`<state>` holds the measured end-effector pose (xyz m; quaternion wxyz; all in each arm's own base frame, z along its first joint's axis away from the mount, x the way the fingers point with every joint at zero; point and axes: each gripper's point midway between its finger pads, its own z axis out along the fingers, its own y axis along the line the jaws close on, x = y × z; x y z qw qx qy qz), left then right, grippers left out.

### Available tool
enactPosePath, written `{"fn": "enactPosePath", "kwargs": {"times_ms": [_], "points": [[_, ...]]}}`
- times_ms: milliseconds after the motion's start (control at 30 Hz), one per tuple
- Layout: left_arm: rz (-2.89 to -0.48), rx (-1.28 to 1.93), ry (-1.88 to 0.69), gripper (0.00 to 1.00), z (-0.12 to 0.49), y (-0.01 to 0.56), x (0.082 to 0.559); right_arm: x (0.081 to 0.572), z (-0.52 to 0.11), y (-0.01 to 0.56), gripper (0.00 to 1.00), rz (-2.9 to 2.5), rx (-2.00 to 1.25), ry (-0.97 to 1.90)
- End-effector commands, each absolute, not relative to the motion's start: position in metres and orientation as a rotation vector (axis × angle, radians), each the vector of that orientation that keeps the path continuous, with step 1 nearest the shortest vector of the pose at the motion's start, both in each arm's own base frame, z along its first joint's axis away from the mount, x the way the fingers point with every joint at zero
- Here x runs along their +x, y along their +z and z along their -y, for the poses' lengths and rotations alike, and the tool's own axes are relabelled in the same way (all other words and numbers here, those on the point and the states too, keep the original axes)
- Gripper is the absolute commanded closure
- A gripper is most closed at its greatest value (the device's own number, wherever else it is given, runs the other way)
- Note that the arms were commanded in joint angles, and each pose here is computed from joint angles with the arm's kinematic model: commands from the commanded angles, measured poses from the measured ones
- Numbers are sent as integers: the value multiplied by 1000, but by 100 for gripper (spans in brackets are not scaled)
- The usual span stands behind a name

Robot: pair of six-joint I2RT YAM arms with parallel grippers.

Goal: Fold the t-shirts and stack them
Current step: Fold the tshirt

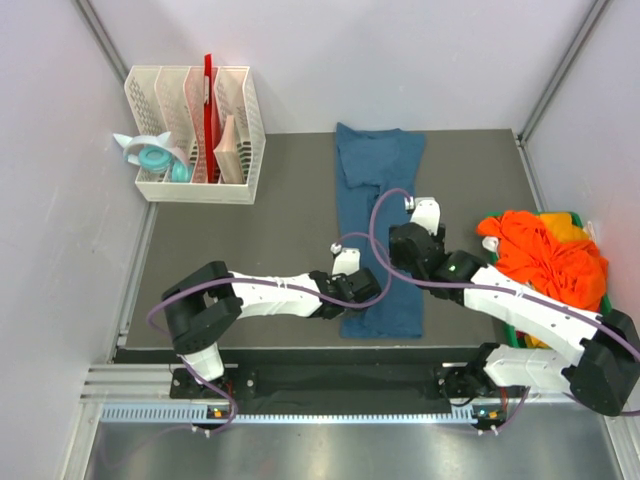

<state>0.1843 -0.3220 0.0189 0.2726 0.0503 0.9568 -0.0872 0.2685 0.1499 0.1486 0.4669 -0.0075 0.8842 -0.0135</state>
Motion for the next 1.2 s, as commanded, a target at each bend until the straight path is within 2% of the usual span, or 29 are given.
{"fn": "enactPosePath", "kwargs": {"times_ms": [0, 267, 533, 800, 1167], "points": [[-2633, 82, -147, 100, 297, 2, 174, 281, -157, 171, 32, -2110, 9, 26], [-2633, -62, 2, 100, 246, 4, 175, 277, -153, 162, 32, -2119, 29, 24], [-2652, -93, 79, 100, 241, -2, 174, 275, -150, 144, 33, -2141, 30, 34], [-2631, -39, -18, 100, 262, 8, 183, 307, -200, 121, 37, -2235, -76, 257], [-2608, 21, -58, 100, 263, 17, 184, 344, -273, 99, 39, -2310, -130, 490]]}}
